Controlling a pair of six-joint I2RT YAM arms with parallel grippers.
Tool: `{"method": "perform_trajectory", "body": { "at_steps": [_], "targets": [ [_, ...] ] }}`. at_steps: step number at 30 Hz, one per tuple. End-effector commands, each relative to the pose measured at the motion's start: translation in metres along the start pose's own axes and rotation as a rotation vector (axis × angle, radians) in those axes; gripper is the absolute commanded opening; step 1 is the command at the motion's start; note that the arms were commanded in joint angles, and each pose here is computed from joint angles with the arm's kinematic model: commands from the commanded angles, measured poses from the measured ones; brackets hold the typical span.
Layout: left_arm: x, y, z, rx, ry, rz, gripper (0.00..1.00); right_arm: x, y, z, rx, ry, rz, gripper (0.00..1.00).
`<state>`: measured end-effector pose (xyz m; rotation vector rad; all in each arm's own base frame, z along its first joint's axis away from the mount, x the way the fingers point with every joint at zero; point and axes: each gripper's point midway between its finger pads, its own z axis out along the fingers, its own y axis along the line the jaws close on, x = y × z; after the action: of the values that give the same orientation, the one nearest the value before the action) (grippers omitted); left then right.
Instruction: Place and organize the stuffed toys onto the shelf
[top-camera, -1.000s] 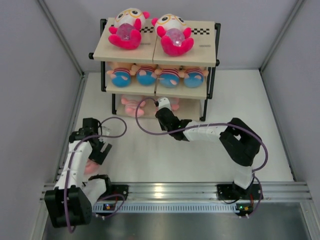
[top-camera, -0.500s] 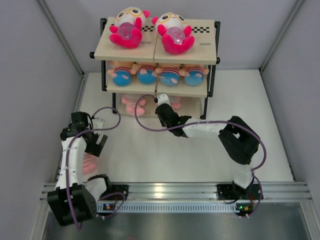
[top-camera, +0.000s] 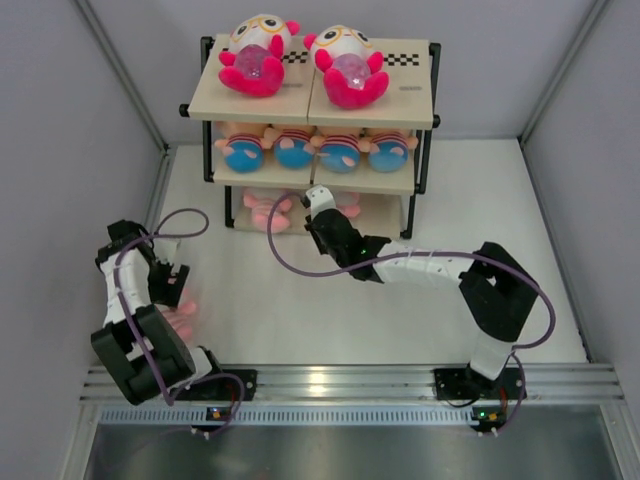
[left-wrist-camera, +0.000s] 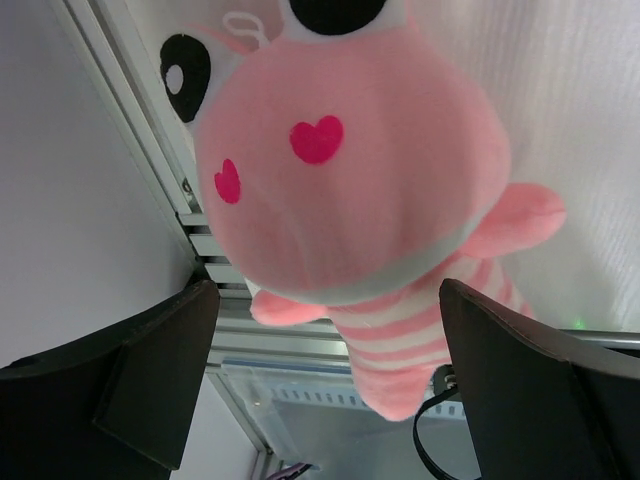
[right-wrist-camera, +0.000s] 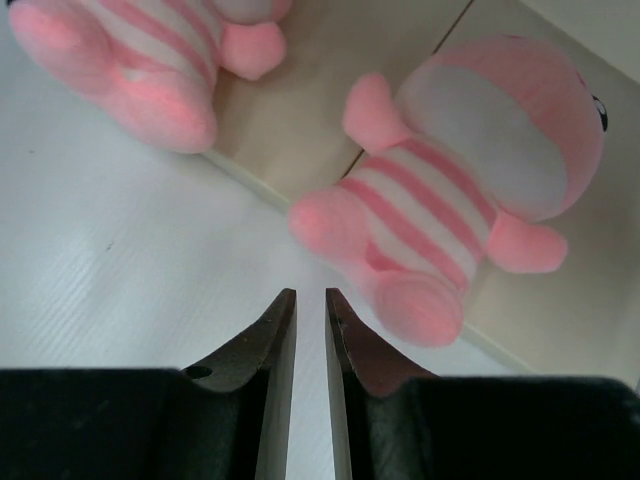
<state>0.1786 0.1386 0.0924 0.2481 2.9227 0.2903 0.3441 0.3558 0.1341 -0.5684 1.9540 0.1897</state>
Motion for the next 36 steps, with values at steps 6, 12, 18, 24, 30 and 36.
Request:
{"method": "perform_trajectory", "body": {
  "at_steps": [6,12,18,24,30,36],
  "targets": [
    [0.0,0.007,0.033,0.119,-0.042,-0.024,0.76,-0.045,0.031,-0.035,-0.104,-0.131,0.006,0.2],
    [-0.003,-0.007,0.032,0.181,-0.109,-0.037,0.0,-0.06,0.064,-0.07,-0.21,-0.199,-0.038,0.31],
    [-0.014,-0.023,0.004,0.219,-0.225,-0.044,0.0,-0.067,0.135,-0.12,-0.503,-0.294,-0.089,0.55],
    [-0.039,-0.054,-0.052,0.339,-0.392,0.0,0.0,-0.082,0.212,-0.154,-0.812,-0.489,-0.16,0.75],
    [-0.055,-0.082,-0.072,0.403,-0.427,0.057,0.0,-0.094,0.258,-0.153,-0.893,-0.677,-0.262,0.75],
    [-0.07,-0.125,-0.085,0.496,-0.414,0.17,0.0,-0.087,0.268,-0.136,-0.831,-0.663,-0.304,0.75]
  ]
}}
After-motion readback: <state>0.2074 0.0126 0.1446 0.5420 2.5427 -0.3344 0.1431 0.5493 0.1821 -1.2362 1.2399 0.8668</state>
